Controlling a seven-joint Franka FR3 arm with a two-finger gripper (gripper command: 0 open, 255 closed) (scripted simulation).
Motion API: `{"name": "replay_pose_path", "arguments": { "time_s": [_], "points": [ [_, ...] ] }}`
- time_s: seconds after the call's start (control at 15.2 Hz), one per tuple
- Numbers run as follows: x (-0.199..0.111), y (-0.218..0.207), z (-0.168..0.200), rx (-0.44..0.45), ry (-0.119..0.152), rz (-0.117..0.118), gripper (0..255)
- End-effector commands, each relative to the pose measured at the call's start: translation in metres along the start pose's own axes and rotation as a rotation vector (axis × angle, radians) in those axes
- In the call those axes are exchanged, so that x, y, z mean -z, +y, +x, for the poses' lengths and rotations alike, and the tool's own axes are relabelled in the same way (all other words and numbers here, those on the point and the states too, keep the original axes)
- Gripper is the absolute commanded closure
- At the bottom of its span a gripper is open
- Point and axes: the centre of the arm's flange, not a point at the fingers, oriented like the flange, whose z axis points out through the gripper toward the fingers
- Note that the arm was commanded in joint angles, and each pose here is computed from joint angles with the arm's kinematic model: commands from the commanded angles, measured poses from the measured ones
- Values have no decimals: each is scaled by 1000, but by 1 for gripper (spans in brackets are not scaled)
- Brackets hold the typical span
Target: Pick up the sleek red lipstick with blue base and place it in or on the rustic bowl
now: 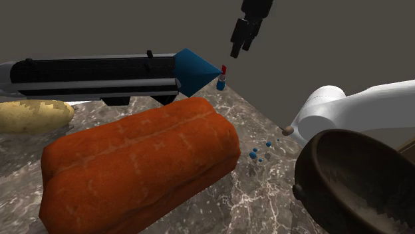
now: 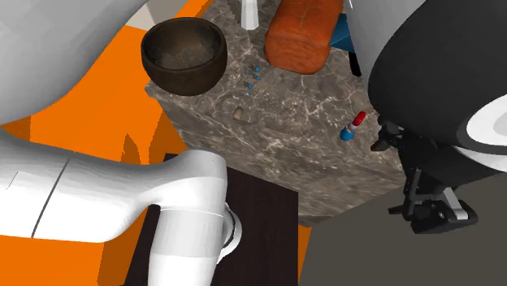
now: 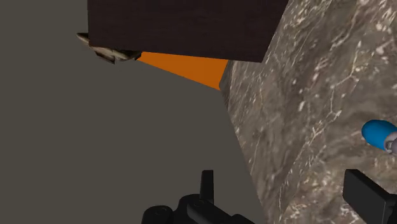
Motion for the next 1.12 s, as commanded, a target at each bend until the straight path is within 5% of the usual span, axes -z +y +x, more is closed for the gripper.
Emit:
{"name": "replay_pose_path", "arguments": {
  "time_s": [0.0,0.46,1.06],
  "points": [
    [5,-26,-1,-3,7,4,0],
    [25,-109,-12,-10,33,15,0],
    [-15,-110,-11,-10,33,15,0]
  ]
}}
